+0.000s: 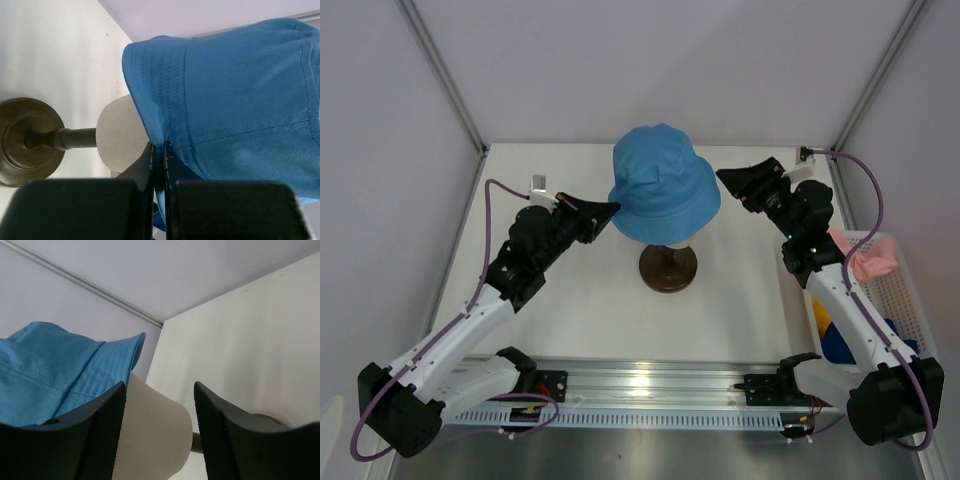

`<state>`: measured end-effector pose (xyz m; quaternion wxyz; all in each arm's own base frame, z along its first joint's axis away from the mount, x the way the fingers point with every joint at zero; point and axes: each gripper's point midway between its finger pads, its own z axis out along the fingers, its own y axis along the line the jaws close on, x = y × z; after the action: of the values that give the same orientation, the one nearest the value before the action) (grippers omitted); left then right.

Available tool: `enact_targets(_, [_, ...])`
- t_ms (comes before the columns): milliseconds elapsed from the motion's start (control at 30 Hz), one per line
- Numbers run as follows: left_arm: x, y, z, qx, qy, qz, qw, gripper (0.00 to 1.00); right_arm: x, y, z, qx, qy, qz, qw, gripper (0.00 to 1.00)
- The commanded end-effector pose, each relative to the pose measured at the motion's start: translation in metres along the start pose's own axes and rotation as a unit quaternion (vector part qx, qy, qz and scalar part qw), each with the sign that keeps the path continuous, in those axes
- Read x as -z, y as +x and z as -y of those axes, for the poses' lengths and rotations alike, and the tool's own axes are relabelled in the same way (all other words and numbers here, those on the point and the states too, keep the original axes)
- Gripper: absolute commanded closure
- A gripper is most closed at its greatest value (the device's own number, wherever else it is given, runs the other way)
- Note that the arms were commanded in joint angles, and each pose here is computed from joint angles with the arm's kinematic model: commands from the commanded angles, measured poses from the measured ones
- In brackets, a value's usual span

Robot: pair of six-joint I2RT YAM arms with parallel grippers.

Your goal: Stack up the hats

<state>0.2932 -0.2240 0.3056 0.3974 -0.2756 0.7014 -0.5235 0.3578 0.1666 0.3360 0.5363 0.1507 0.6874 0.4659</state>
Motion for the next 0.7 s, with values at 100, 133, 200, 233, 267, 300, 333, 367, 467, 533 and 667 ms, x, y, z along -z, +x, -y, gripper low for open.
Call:
enact_targets(100, [0.000, -0.005, -0.031, -0.056, -0.071, 0.013, 0.996, 0.98, -0.009, -0.011, -0.019, -0.004, -0.040, -0.002, 0.999, 0.33])
enact_targets(133, [-0.001, -0.007, -0.026, -0.062, -0.067, 0.013, 0.996, 0.99, -0.010, -0.010, -0.018, -0.009, -0.041, -0.001, 0.999, 0.31])
enact_targets(200, [-0.007, -0.008, -0.022, -0.075, -0.067, 0.010, 0.995, 0.99, -0.012, -0.013, -0.015, -0.027, -0.034, 0.007, 0.999, 0.30])
enact_targets(233, [-0.009, -0.009, -0.016, -0.078, -0.063, 0.007, 0.995, 0.99, -0.012, -0.016, -0.014, -0.034, -0.031, 0.013, 0.999, 0.30])
enact_targets(267, [-0.011, -0.009, -0.016, -0.081, -0.063, 0.005, 0.995, 0.99, -0.010, -0.017, -0.013, -0.048, -0.027, 0.018, 0.998, 0.30])
enact_targets(300, [-0.016, -0.011, -0.018, -0.087, -0.065, 0.003, 0.994, 0.99, -0.009, -0.021, -0.010, -0.055, -0.020, 0.030, 0.998, 0.29])
enact_targets(333, [-0.017, -0.012, -0.008, -0.088, -0.055, 0.000, 0.995, 0.99, -0.008, -0.024, -0.008, -0.062, -0.015, 0.038, 0.997, 0.29])
enact_targets(367, [-0.023, -0.014, -0.011, -0.090, -0.059, 0.000, 0.994, 0.99, -0.003, -0.028, -0.008, -0.072, -0.011, 0.054, 0.996, 0.29])
enact_targets(467, [-0.028, -0.018, -0.002, -0.096, -0.042, -0.016, 0.994, 0.99, 0.011, -0.035, -0.008, -0.077, -0.005, 0.080, 0.994, 0.30])
enact_targets(533, [-0.034, -0.022, -0.001, -0.102, -0.041, -0.019, 0.994, 0.99, 0.019, -0.040, -0.005, -0.075, 0.008, 0.099, 0.992, 0.31])
enact_targets(667, [-0.041, -0.022, 0.020, -0.131, -0.006, -0.036, 0.991, 0.98, 0.039, -0.046, -0.009, -0.079, 0.006, 0.128, 0.989, 0.31])
